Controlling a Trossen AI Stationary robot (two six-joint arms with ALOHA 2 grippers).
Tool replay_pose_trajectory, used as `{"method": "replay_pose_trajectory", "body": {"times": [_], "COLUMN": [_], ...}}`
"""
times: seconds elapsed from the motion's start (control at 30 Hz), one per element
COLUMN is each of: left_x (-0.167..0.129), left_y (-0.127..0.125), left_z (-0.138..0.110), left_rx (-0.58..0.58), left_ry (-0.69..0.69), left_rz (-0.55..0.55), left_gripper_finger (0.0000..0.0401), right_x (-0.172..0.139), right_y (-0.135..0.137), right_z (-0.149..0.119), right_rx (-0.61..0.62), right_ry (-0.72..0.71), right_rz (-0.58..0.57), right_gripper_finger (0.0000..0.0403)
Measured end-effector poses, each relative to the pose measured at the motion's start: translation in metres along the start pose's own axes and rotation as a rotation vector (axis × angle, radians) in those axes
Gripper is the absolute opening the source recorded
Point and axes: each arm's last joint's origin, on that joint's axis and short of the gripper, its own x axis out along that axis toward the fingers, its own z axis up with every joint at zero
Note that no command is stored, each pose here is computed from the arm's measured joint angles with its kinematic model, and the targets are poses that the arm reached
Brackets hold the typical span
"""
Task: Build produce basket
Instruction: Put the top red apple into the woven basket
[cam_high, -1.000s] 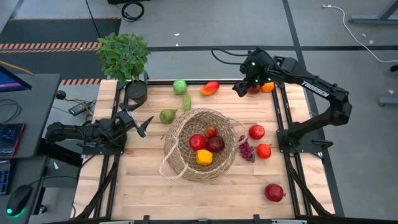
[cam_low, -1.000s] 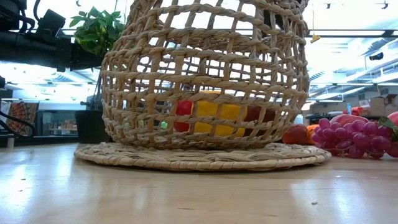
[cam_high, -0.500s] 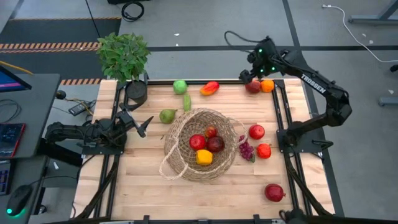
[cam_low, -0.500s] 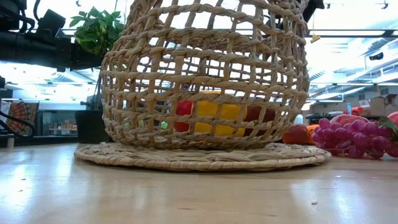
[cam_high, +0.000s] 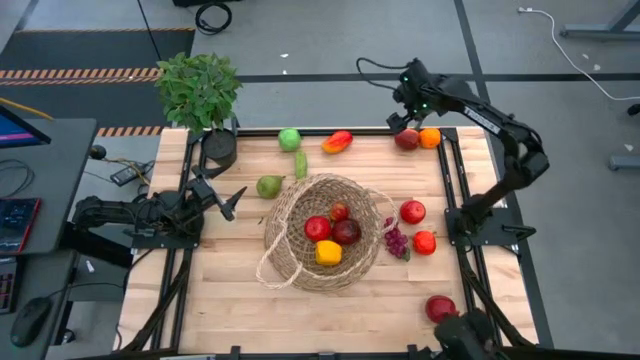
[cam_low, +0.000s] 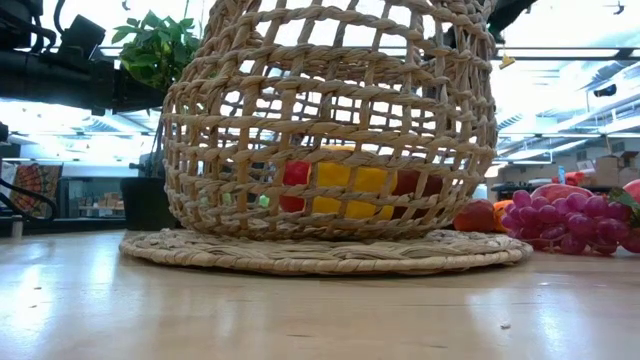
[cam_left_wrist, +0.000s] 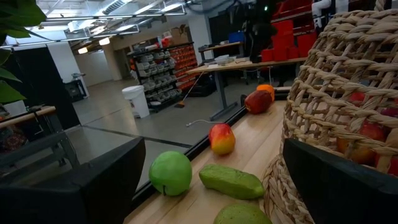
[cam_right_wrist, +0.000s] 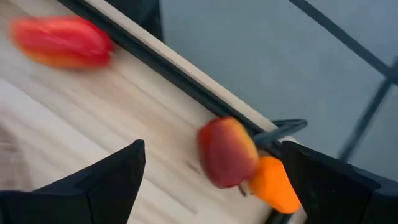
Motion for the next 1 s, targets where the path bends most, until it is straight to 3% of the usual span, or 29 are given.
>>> {"method": "replay_pose_trajectory", "body": {"times": [0.3,0.63,1.0], "left_x": [0.0,0.0,0.0], "left_y": [0.0,0.0,0.0], "left_z": [0.0,0.0,0.0], "left_rx": [0.0,0.0,0.0], "left_ry": [0.0,0.0,0.0], "left_rz": [0.0,0.0,0.0], "left_gripper_finger": [0.0388,0.0388,0.0388], "right_x": [0.062,0.096,0.114], "right_y": [0.005,-0.007,-0.028], "right_z": [-0.003,0.009,0.002], "right_rx": [-0.121,-0.229,-0.224], "right_ry": [0.288,0.362,0.442], "right_rz": [-0.004,-0.023,0.095], "right_gripper_finger": [0.0378,0.0378,0.0397]}}
